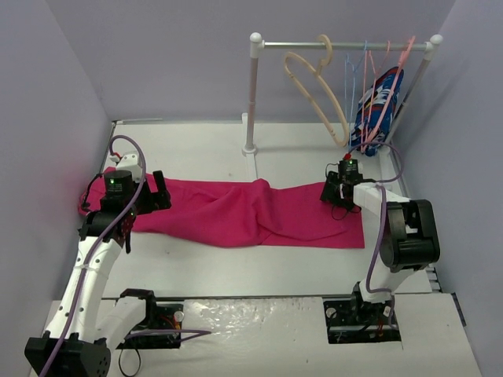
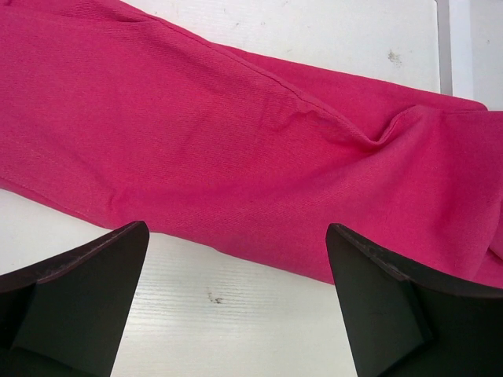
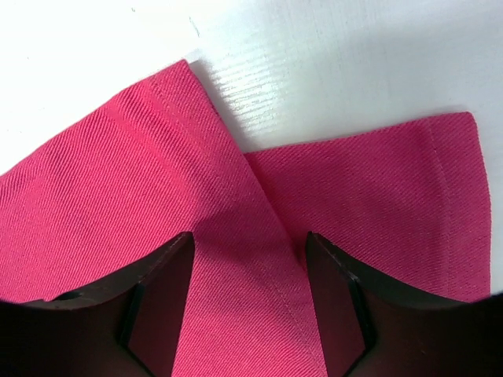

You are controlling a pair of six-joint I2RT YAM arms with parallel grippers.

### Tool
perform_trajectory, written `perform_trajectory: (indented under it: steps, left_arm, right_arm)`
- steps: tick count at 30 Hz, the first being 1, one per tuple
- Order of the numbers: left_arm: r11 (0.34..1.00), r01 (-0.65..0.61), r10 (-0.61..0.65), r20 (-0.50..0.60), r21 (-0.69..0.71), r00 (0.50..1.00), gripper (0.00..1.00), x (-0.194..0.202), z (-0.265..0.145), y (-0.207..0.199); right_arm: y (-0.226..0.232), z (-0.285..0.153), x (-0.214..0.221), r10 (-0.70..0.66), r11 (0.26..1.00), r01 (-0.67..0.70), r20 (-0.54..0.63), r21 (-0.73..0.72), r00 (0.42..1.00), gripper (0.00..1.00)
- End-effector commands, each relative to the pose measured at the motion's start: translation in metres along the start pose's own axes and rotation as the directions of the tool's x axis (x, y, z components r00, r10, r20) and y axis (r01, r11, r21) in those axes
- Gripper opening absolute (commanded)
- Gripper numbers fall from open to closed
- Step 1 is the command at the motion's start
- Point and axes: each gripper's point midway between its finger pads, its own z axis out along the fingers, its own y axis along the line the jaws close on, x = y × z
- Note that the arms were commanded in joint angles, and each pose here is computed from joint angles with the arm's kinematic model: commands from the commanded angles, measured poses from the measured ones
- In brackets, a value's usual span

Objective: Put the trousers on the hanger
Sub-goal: Fold the trousers at the center of the board.

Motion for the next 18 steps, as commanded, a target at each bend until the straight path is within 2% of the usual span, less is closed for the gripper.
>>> perform_trajectory:
  steps: [1, 3, 6, 9, 10, 18]
  left_arm:
    - [1.000, -0.016, 0.015, 0.082, 0.011, 0.997, 0.95, -0.022, -0.007, -0.005]
    - [1.000, -0.015, 0.015, 0.081, 0.009, 0.997, 0.95, -0.022, -0.007, -0.004]
    - [1.000, -0.015, 0.014, 0.082, 0.009, 0.997, 0.95, -0.022, -0.008, -0.004]
    - [1.000, -0.015, 0.014, 0.082, 0.010, 0.997, 0.95, -0.022, -0.008, -0.004]
    - [1.000, -0.015, 0.014, 0.082, 0.010, 0.997, 0.95, -0.022, -0.008, -0.004]
    - [1.000, -0.015, 0.015, 0.083, 0.002, 0.996, 0.95, -0.022, -0.008, -0.003]
  right_arm:
    - [-0.003, 0.008, 0.004, 0.009, 1.000, -0.009, -0.015, 0.004, 1.000, 0.50]
    - [-0.002, 0.008, 0.002, 0.006, 1.000, -0.006, -0.010, 0.004, 1.000, 0.40]
    - [-0.001, 0.004, -0.002, 0.001, 1.000, -0.002, 0.006, 0.010, 1.000, 0.17]
    - [0.005, -0.005, -0.010, -0.017, 1.000, 0.017, 0.033, 0.005, 0.999, 0.03]
    - [0.006, -0.008, -0.013, -0.023, 1.000, 0.022, 0.042, 0.010, 0.999, 0.00]
    - [0.012, -0.057, -0.040, -0.016, 0.999, 0.010, 0.134, 0.052, 0.991, 0.00]
